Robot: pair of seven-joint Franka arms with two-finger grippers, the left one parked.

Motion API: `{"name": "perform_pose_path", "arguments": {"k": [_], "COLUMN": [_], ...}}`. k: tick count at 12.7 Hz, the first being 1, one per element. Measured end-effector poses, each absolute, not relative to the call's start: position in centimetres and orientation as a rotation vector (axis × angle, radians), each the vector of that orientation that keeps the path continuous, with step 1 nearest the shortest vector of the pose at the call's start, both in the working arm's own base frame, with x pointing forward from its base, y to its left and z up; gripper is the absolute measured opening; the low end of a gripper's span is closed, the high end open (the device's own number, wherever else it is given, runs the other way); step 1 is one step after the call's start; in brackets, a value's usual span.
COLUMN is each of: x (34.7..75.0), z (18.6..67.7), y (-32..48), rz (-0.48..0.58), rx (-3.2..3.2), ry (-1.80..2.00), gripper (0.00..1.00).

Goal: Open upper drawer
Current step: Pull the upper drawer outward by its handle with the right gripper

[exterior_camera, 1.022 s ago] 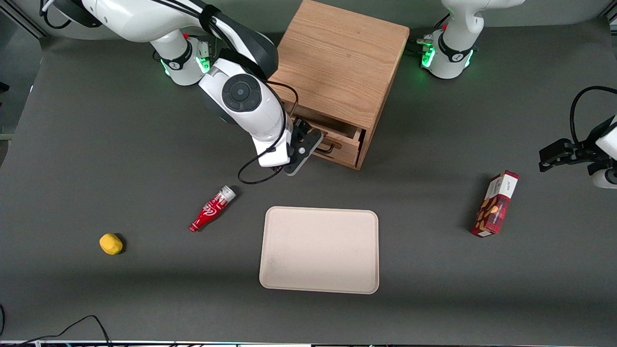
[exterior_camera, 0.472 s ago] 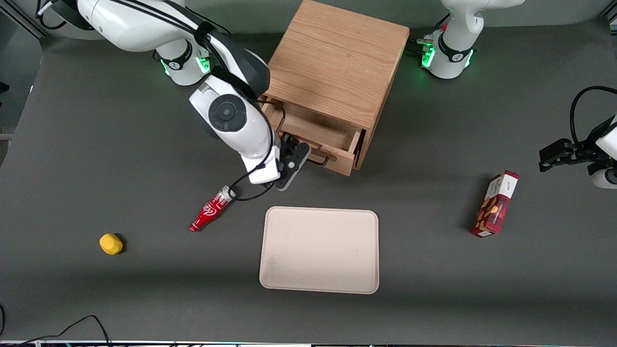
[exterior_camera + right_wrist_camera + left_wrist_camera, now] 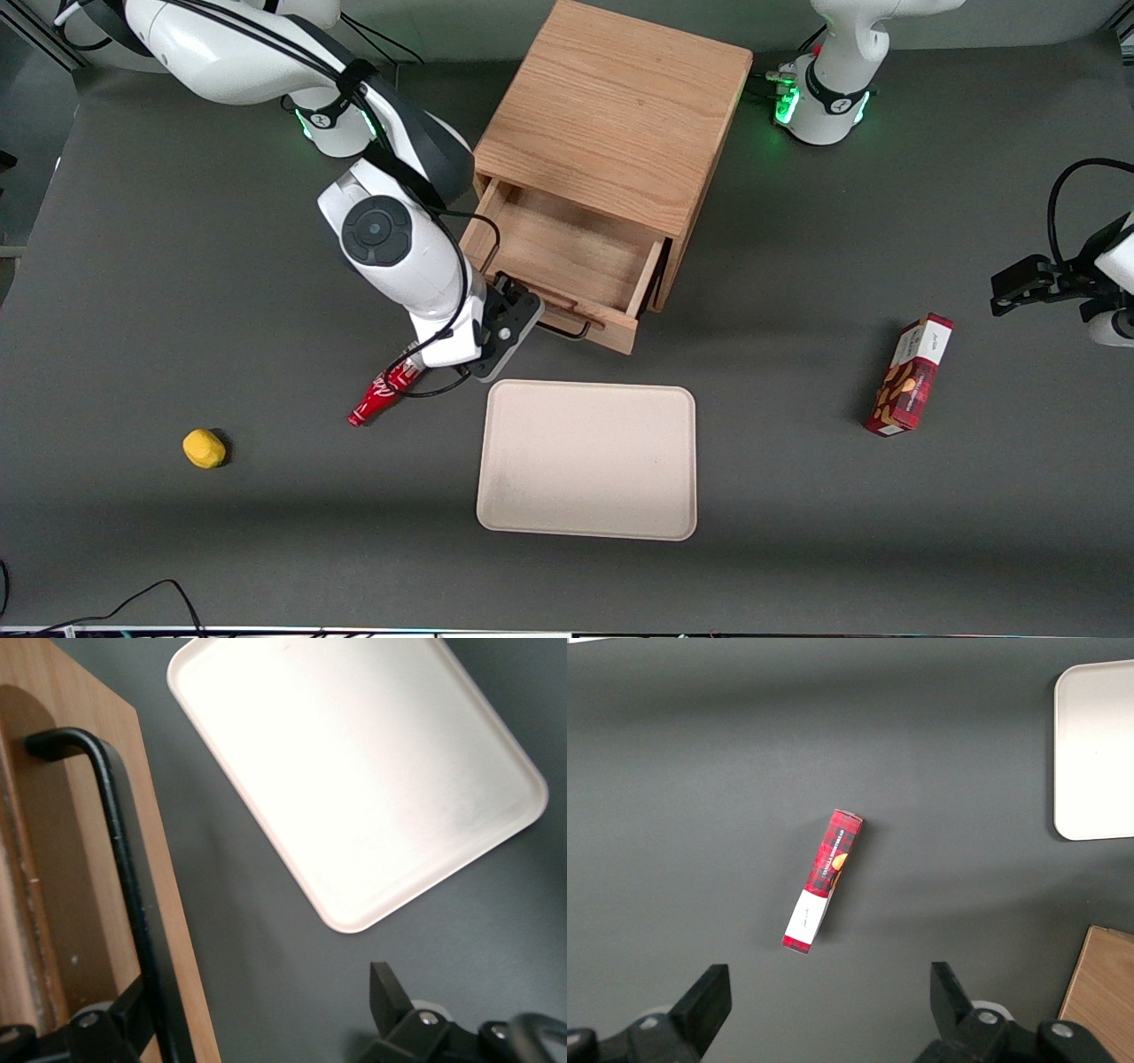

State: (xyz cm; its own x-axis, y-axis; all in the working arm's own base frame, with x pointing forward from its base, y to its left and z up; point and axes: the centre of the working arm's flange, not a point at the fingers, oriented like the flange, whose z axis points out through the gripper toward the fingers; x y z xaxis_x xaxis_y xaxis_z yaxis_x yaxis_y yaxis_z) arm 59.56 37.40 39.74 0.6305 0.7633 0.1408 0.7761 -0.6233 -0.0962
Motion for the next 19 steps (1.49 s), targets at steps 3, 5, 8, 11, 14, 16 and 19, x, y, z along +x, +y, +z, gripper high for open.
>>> {"name": "perform_pose_path", "arguments": {"k": [3,5,8,11,14,16,19], "x": [61.7,62.8,64.1,65.0,65.9,66.0,66.0], "z": [39.9,39.9,39.7,39.4,39.5,39.6,39.7], "y": [35.3,34.3,33.0,32.1,31.1,31.1,31.2], "rz": [-0.195,-0.229,-0.260,-0.284,-0.305,-0.307,-0.302], "rx": [-2.728,-2.736,-2.730,-2.709,-2.693,-2.688,-2.671], "ry": [-1.243,-1.219,-1.157,-1.072,-0.981,-0.968,-0.935], "gripper": [1.00,1.00,1.00,1.00,1.00,1.00,1.00]}}
